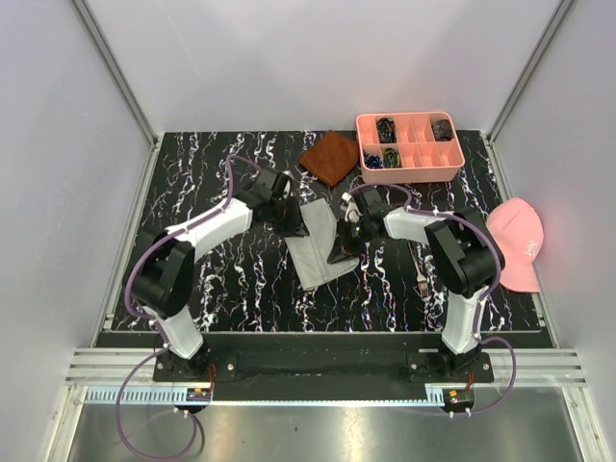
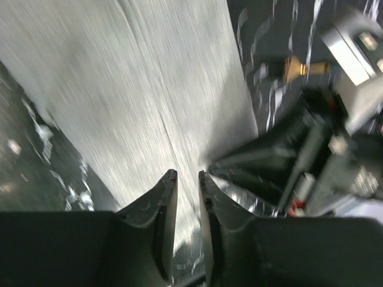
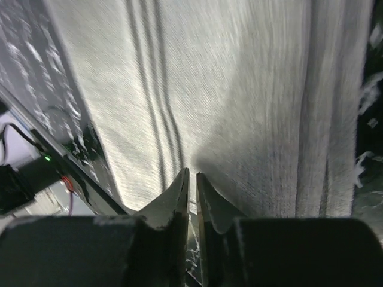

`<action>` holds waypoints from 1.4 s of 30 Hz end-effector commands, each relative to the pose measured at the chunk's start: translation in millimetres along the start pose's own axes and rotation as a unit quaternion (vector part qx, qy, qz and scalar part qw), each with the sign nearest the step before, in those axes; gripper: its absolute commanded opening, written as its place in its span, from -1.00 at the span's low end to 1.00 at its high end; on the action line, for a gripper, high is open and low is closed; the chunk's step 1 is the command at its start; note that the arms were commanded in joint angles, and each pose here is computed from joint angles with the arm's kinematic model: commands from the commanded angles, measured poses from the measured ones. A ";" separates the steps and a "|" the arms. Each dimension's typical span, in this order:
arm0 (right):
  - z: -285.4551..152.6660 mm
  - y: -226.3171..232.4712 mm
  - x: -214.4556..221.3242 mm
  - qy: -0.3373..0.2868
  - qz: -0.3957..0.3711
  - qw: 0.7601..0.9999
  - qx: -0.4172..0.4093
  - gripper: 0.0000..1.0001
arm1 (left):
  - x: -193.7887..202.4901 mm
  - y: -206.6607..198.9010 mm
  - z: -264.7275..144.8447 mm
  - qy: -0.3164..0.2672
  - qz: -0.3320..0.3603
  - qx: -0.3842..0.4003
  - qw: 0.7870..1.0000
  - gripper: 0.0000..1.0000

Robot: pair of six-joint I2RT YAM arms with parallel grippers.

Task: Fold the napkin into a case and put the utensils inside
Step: Move the 2/3-rectangle-folded napkin to the center of the board.

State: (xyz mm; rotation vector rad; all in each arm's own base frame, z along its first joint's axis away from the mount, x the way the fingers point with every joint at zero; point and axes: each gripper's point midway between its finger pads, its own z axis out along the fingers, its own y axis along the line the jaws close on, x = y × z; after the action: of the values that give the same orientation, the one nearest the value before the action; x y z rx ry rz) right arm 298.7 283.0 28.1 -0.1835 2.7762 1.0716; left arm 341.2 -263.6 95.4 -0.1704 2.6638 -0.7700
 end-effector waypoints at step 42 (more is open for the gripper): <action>15.6 24.6 65.1 0.036 0.018 0.998 -0.048 -0.63 | 154.1 41.8 2.9 0.068 0.185 -0.182 0.963 -0.34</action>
State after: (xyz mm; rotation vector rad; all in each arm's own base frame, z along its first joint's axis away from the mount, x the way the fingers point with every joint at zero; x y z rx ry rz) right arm 229.7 306.8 21.0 -0.1647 2.8276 1.2268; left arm 186.3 -260.1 23.8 0.3095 2.8574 -0.2366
